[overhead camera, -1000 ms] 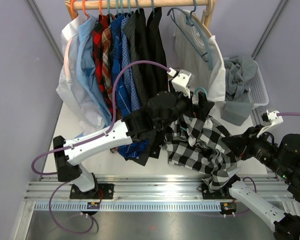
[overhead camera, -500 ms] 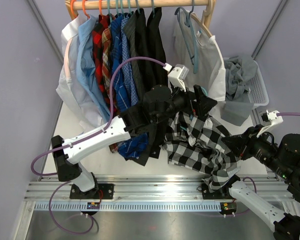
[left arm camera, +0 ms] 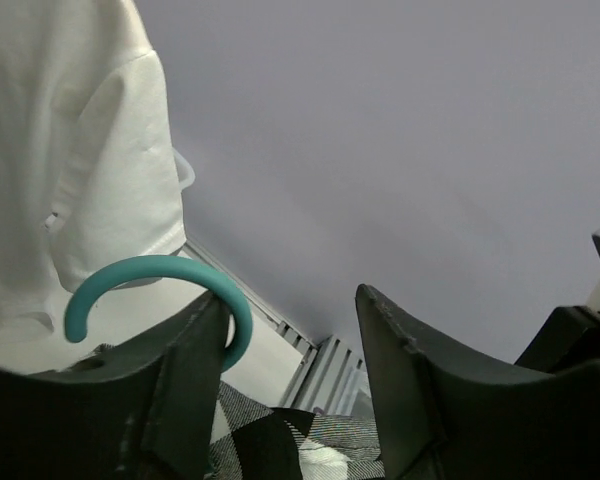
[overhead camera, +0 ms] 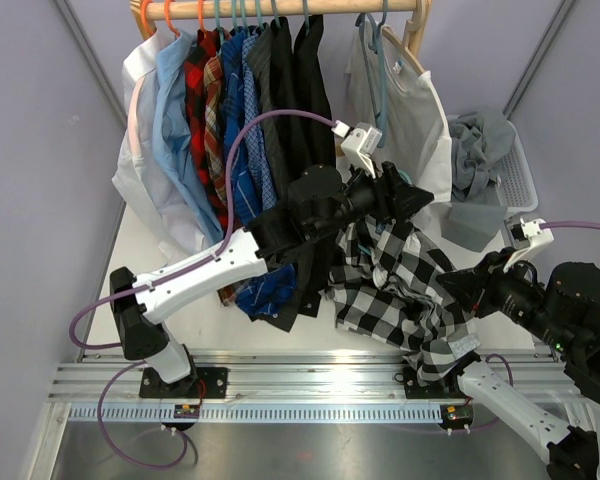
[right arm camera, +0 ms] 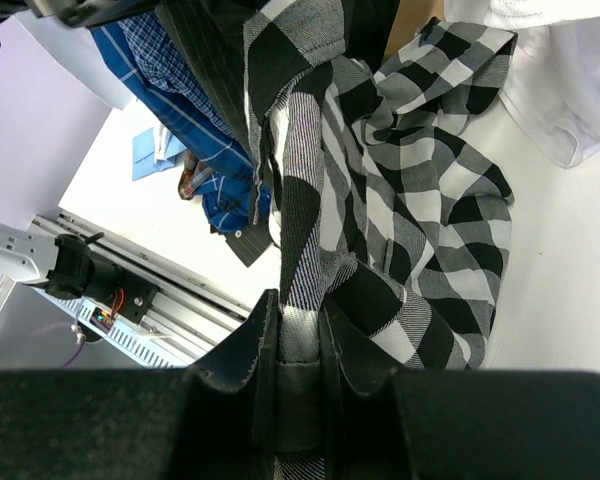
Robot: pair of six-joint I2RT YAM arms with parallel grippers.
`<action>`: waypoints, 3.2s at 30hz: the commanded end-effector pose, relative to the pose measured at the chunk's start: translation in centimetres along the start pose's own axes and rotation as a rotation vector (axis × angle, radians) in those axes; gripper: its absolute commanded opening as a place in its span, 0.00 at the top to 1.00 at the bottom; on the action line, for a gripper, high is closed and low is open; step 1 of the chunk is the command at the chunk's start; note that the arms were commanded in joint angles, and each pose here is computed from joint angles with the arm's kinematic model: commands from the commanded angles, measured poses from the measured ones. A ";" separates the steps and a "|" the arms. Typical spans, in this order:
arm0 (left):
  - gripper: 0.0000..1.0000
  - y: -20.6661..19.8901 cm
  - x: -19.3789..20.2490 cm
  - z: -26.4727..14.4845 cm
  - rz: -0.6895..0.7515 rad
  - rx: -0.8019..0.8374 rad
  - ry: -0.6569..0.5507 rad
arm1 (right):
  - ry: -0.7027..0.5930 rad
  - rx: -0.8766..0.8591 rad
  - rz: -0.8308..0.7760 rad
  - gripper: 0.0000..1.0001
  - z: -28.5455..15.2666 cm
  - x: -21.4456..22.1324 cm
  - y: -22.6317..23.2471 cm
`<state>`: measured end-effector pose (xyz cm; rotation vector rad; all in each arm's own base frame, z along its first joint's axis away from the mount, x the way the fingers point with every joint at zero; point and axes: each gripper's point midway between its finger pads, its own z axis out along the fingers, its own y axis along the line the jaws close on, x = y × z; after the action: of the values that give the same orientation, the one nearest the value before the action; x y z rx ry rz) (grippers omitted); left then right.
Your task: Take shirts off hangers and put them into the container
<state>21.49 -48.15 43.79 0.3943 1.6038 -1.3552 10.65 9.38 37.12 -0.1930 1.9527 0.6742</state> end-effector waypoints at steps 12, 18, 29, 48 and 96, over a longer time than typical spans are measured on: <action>0.79 -2.7 -4.9 -1.4 0.070 0.039 -0.127 | -0.058 -0.036 -0.024 0.45 0.8 -1.4 0.7; 0.85 -0.8 -9.0 -1.3 0.146 -0.070 -0.207 | -0.046 -0.047 -0.036 0.35 0.6 -0.9 0.7; 0.93 -1.4 -15.9 -1.6 0.232 -0.108 -0.332 | -0.011 -0.055 -0.016 0.43 1.5 0.6 0.5; 1.00 -1.6 -17.3 -3.9 0.223 -0.106 -0.360 | -0.057 0.075 -0.009 0.80 2.4 0.5 -2.1; 1.00 1.2 -5.0 -21.1 0.003 -0.266 -0.112 | -0.142 0.343 -0.003 0.29 4.8 -1.8 -6.6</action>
<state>14.76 -29.95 43.84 0.2689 1.7112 -1.1315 17.19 2.17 33.37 0.2406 1.9076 0.1594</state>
